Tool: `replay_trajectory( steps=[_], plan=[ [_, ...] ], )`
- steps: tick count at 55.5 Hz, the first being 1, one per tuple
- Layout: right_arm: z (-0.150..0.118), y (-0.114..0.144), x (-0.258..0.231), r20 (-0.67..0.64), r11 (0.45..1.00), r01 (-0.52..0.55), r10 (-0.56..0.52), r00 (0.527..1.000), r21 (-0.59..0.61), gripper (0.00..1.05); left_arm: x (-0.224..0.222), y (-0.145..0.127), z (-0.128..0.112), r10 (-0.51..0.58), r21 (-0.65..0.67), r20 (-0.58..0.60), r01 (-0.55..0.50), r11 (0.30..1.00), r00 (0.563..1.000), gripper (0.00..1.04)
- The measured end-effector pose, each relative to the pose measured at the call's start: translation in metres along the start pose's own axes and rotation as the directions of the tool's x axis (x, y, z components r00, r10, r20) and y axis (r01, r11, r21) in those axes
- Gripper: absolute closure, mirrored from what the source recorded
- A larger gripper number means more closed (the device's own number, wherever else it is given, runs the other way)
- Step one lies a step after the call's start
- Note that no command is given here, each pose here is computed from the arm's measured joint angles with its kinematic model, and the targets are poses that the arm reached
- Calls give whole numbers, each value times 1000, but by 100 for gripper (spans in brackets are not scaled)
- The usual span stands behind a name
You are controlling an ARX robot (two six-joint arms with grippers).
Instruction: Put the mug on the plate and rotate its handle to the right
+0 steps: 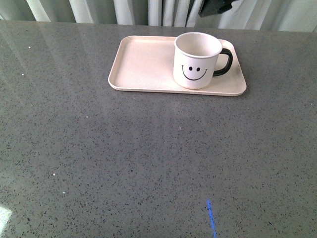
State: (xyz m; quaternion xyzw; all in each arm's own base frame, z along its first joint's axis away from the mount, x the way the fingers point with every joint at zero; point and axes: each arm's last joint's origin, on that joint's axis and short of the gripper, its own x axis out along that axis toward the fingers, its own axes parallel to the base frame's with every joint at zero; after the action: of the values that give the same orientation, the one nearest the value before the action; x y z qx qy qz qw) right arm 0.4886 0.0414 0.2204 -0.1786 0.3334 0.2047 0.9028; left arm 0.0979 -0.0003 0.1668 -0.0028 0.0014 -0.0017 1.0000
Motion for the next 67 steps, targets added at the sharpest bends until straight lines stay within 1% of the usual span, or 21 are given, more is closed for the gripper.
replay_trajectory(
  steps=[4,12,14,15,16,17,18,19,21,23,24,25,28,30,32,39,43,45,50,64,67],
  plan=[
    [4,2,-13,26,1000,7,-7,1000,-7,9,0,0,0,0,0,0,0,1000,1000,9],
    [1,3,-12,19,1000,3,-3,1000,-6,9,0,0,0,0,0,0,0,1000,1000,9],
    [-2,4,-8,25,999,35,-35,999,6,11,0,0,0,0,0,0,0,1000,1000,9],
    [-4,5,-6,61,994,106,-108,992,36,14,0,0,0,0,0,0,0,1000,1000,9],
    [-5,5,-6,83,989,143,-146,986,43,15,0,0,0,0,0,0,0,1000,1000,9],
    [-10,6,-6,144,963,242,-258,956,118,20,0,0,0,0,0,0,0,1000,1000,9],
    [-15,8,-7,189,945,286,-313,931,159,24,0,0,0,0,0,0,0,1000,1000,9],
    [-21,10,-10,233,927,311,-356,905,208,27,0,0,0,0,0,0,0,1000,1000,9],
    [-32,16,-18,334,897,323,-417,845,302,34,0,0,0,0,0,0,0,1000,1000,9],
    [-43,22,-30,416,881,312,-449,791,356,41,0,0,0,0,0,0,0,1000,1000,9],
    [-51,26,-41,463,873,304,-465,754,382,47,0,0,0,0,0,0,0,1000,1000,9],
    [-55,30,-48,488,869,296,-473,733,396,50,0,0,0,0,0,0,0,1000,1000,9],
    [-70,39,-72,548,860,276,-490,678,429,62,0,0,0,0,0,0,0,1000,1000,9],
    [-82,46,-86,561,857,271,-497,662,439,71,0,0,0,0,0,0,0,1000,1000,9],
    [-96,52,-95,557,854,265,-498,664,448,80,0,0,0,0,0,0,0,1000,1000,9],
    [-133,72,-110,523,856,260,-485,700,446,103,0,0,0,0,0,0,0,1000,1000,9],
    [-151,79,-123,527,863,246,-471,707,442,103,0,0,0,0,0,0,0,1000,1000,9],
    [-159,81,-132,530,862,247,-475,702,443,103,0,0,0,0,0,0,0,1000,1000,9],
    [-170,85,-143,523,852,261,-492,696,454,103,0,0,0,0,0,0,0,1000,1000,9],
    [-199,107,-166,521,854,258,-488,701,452,103,0,0,0,0,0,0,0,1000,1000,9],
    [-204,111,-169,533,854,258,-490,689,452,103,0,0,0,0,0,0,0,1000,1000,9]
  ],
)
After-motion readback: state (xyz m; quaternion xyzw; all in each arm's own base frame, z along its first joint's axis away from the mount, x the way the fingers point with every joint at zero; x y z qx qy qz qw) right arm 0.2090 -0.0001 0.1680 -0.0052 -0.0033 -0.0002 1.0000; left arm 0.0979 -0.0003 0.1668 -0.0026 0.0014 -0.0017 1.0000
